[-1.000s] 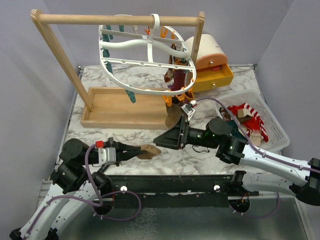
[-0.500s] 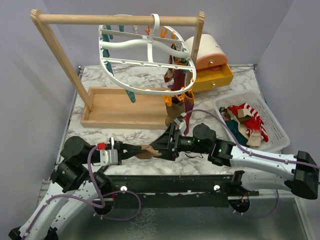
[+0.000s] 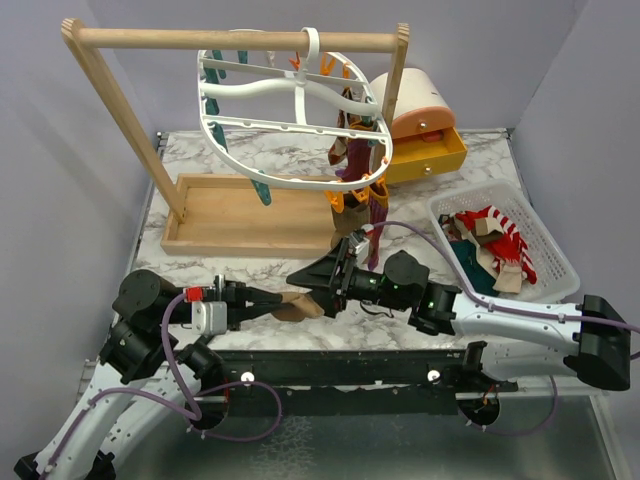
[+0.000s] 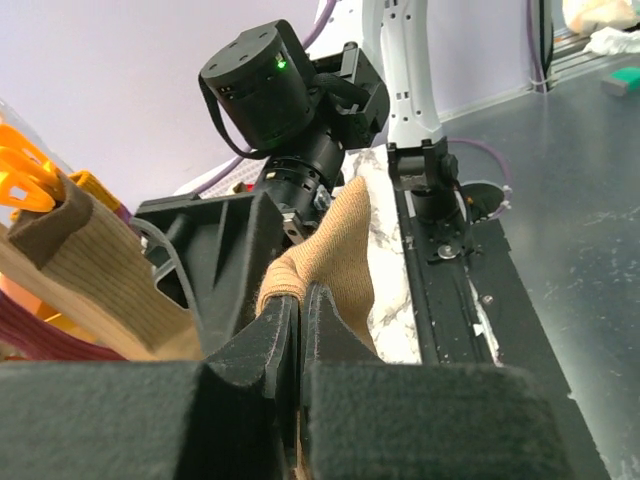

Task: Clip the socks to the hanger
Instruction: Pick up the sock from the bin.

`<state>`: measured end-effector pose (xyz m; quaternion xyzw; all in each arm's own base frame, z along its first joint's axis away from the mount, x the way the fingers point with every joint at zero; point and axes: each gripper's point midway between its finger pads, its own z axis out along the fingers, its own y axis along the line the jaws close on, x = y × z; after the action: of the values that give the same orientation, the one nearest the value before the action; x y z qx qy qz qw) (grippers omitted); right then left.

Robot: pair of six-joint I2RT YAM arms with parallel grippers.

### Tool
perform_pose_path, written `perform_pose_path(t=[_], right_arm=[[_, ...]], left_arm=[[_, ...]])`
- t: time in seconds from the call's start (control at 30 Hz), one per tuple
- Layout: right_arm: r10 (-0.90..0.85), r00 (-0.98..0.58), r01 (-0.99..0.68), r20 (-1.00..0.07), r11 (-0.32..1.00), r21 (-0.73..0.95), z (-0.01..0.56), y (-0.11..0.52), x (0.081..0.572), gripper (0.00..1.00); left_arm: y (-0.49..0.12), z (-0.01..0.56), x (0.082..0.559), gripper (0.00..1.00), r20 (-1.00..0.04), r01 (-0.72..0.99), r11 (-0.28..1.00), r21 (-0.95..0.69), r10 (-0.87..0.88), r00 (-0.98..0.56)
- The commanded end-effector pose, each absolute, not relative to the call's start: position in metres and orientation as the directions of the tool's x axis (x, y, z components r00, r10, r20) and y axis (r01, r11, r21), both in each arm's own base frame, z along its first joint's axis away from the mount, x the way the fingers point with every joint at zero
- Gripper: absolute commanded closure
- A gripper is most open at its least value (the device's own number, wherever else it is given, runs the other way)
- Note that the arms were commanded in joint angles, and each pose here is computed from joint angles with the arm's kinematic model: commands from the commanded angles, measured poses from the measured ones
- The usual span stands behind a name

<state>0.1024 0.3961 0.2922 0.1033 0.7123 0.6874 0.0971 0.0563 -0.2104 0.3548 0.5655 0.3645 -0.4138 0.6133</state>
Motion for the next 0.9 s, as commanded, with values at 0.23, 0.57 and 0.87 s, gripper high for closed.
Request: perform_pose_path(t=[0.23, 0.57, 0.87], right_arm=[[0.31, -0.951, -0.02, 0.015, -0.107, 0.994, 0.337, 0.414, 0.108, 0.23], [0.304, -0.949, -0.127, -0.081, -0.134, 0.983, 0.352, 0.409, 0.101, 0.96], [0.305, -0.859, -0.42, -0.412, 0.043, 0.907, 0.354, 0.375, 0.093, 0.99]], left_arm=[[-0.211, 0.346, 0.042, 1.0, -0.93, 0.935, -0.049, 0.352, -0.134, 0.344], [-0.21, 0.337, 0.043, 1.0, -0.943, 0.949, -0.031, 0.314, -0.125, 0.308], [-0.201, 0.319, 0.044, 0.01, -0.991, 0.996, 0.073, 0.042, -0.123, 0.051]])
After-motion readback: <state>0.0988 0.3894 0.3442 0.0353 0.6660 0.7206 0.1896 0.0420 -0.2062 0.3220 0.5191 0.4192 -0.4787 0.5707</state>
